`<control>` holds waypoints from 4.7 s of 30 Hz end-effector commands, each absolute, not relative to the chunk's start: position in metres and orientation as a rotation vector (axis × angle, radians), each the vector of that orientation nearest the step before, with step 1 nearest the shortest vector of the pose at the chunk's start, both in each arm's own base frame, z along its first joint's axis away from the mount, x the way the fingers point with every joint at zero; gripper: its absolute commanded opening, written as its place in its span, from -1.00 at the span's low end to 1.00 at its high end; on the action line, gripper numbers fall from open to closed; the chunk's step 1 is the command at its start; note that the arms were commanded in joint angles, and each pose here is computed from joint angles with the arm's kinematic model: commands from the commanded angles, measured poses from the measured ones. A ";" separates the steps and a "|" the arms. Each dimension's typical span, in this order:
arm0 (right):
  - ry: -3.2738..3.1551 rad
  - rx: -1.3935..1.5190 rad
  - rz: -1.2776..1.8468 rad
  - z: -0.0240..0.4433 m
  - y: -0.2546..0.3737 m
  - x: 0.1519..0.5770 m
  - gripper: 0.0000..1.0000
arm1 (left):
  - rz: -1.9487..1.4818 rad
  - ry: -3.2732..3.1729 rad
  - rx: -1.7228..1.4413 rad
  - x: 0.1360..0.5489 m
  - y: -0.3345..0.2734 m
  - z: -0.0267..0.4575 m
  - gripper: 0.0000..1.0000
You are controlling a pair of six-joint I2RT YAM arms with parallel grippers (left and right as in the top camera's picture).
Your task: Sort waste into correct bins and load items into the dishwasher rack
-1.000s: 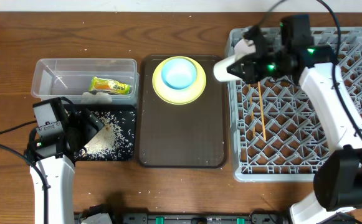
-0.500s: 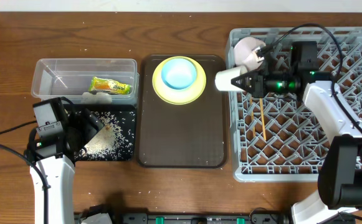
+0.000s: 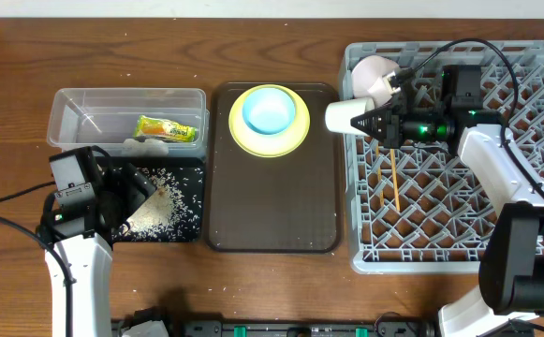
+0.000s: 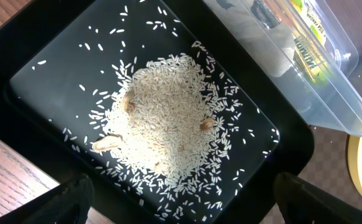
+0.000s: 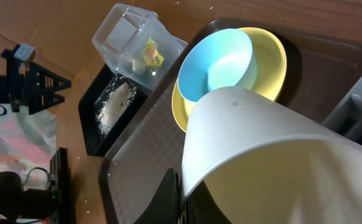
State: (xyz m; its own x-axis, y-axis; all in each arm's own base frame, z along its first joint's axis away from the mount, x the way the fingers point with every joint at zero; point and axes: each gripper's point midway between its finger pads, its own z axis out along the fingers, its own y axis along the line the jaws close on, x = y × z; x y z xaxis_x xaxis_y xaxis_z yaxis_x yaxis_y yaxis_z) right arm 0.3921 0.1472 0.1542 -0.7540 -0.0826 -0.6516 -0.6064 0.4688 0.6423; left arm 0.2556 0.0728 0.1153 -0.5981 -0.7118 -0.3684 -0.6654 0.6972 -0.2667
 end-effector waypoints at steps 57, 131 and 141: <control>2.700 -0.421 0.704 0.086 0.080 0.377 -0.99 | -0.119 2.441 -1.075 0.257 0.077 0.120 0.90; 2.750 -0.279 0.246 0.091 0.161 0.316 -0.95 | -0.119 2.441 -1.075 0.257 0.077 0.120 0.90; 2.726 -0.290 0.275 0.094 0.167 0.320 -0.93 | -0.119 2.441 -1.075 0.257 0.077 0.120 0.90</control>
